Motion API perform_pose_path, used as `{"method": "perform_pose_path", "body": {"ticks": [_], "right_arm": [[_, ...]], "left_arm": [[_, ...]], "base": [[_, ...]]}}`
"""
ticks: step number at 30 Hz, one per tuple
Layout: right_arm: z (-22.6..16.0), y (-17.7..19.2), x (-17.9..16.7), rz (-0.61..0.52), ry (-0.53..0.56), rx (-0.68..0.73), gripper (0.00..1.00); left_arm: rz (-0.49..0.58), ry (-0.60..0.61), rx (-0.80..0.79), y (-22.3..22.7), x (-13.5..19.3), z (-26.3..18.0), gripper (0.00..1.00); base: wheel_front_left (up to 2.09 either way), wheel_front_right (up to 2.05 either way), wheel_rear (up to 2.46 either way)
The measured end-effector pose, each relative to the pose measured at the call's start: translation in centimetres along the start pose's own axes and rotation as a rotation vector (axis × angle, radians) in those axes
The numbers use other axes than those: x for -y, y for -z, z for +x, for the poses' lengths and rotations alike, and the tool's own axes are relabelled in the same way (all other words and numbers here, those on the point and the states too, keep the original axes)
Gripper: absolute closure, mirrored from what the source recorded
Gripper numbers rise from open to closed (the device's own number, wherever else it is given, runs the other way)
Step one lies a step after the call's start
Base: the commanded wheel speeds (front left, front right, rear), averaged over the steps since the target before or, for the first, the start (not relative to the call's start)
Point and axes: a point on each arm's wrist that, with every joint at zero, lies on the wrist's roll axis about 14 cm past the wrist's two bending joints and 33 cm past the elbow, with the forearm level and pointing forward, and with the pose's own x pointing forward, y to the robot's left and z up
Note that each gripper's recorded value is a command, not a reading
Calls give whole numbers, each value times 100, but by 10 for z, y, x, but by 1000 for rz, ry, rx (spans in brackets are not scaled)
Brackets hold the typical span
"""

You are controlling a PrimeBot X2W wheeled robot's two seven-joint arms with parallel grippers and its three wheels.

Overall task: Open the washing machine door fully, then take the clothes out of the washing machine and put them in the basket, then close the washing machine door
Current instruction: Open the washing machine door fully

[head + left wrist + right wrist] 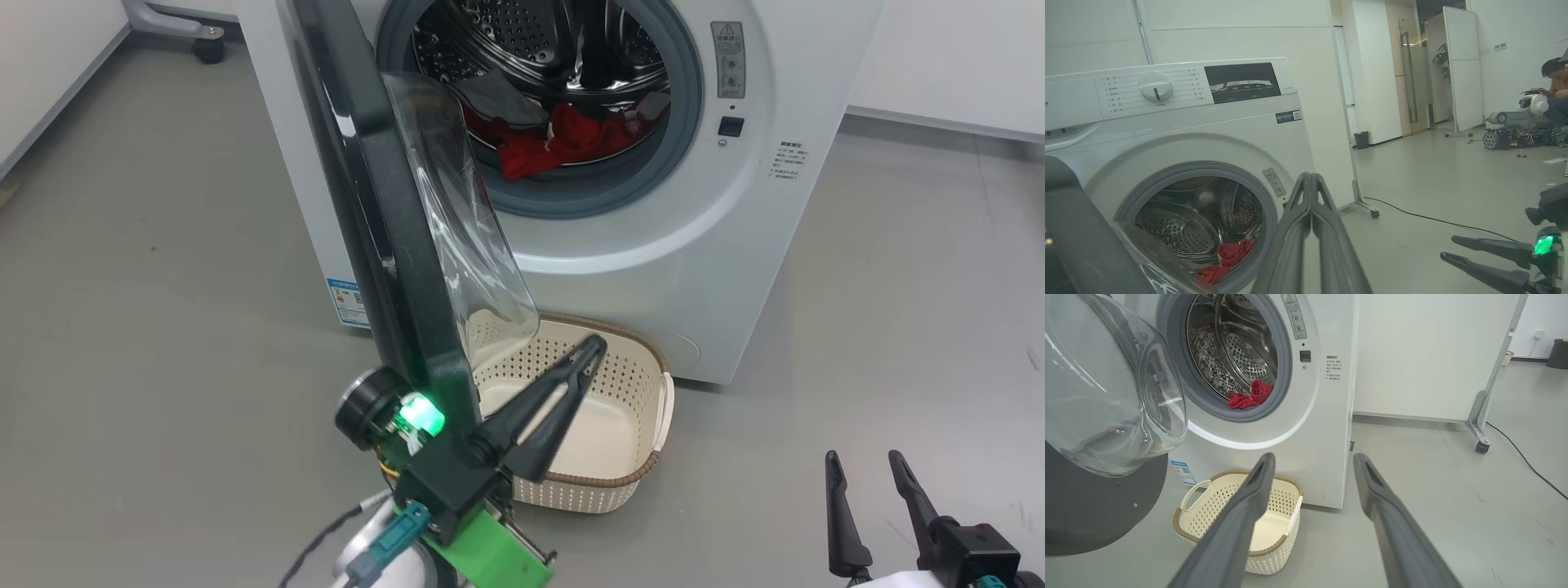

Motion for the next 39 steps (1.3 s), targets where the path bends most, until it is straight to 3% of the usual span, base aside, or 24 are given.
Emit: {"method": "perform_pose_path", "body": {"ticks": [6,14,24,39], "right_arm": [[-1,2,2,2,7,-4,0],[-1,4,8,6,24,-11,0],[0,5,10,10,30,-15,0],[2,6,10,7,23,-18,0]], "left_arm": [[-111,39,-214,54,26,-18,100],[-138,-16,-358,90,17,-33,100],[-123,-152,-424,108,-16,-45,100],[-111,-261,-472,120,-40,-61,100]], "base": [[0,0,0],[0,0,0],[0,0,0],[0,0,0]]}}
